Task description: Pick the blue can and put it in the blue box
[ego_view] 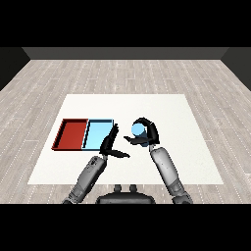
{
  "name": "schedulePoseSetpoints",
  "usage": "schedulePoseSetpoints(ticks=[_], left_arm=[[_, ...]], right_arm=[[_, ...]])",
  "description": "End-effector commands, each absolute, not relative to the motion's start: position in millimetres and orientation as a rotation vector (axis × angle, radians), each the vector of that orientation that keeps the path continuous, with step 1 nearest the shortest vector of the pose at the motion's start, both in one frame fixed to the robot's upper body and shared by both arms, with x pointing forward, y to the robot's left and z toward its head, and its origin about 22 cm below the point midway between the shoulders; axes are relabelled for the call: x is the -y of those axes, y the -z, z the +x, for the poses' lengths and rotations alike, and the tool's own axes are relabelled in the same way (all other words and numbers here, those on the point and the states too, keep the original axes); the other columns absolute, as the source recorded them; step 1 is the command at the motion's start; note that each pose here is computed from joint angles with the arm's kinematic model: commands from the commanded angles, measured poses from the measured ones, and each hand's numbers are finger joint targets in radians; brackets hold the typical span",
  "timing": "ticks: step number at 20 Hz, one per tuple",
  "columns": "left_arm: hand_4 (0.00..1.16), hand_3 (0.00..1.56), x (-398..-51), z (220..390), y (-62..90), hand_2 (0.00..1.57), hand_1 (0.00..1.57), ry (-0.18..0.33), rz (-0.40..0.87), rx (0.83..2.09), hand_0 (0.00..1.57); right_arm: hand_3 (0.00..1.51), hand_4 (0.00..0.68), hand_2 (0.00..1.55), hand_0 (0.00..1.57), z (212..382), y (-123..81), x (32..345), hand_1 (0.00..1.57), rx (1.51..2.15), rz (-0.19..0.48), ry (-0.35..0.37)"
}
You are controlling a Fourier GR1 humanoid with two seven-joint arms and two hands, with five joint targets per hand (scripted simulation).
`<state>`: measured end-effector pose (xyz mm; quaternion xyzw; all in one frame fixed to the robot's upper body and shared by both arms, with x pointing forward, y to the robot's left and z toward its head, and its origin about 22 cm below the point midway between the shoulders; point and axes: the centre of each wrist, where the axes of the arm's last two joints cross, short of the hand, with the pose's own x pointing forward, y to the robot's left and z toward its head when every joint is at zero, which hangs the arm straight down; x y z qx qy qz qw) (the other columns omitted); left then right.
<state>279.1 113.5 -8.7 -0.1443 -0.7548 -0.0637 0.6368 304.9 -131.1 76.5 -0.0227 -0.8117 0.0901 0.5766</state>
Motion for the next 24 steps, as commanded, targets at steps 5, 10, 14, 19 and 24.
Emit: schedulePoseSetpoints(ticks=[5, 10, 14, 19, 24], left_arm=[[0.0, 0.0, -105.1, 273.5, 16.8, 0.0, 0.0, 0.144, -0.366, 1.662, 0.0], [0.0, 0.0, -106.2, 286.8, 8.1, 0.0, 0.0, 0.119, -0.375, 1.639, 0.0], [0.0, 0.0, -108.6, 297.9, 13.7, 0.0, 0.0, 0.122, -0.364, 1.673, 0.0], [0.0, 0.0, -111.4, 287.8, 23.3, 0.0, 0.0, 0.119, -0.336, 1.68, 0.0], [0.0, 0.0, -102.0, 281.7, 15.3, 0.0, 0.0, 0.117, -0.371, 1.681, 0.0]], right_arm=[[1.4, 0.61, 1.47, 1.49, 303.9, -71.7, 126.8, 1.49, 1.917, -0.015, -0.188], [1.39, 0.606, 1.46, 1.48, 307.3, -79.1, 95.6, 1.48, 1.941, -0.002, -0.226], [1.39, 0.609, 1.46, 1.48, 293.9, -85.5, 98.6, 1.48, 1.918, 0.018, -0.249], [1.41, 0.621, 1.46, 1.47, 293.5, -86.6, 73.0, 1.47, 1.945, 0.046, -0.275], [1.39, 0.628, 1.45, 1.46, 305.2, -65.9, 79.5, 1.46, 1.902, 0.081, -0.207]])
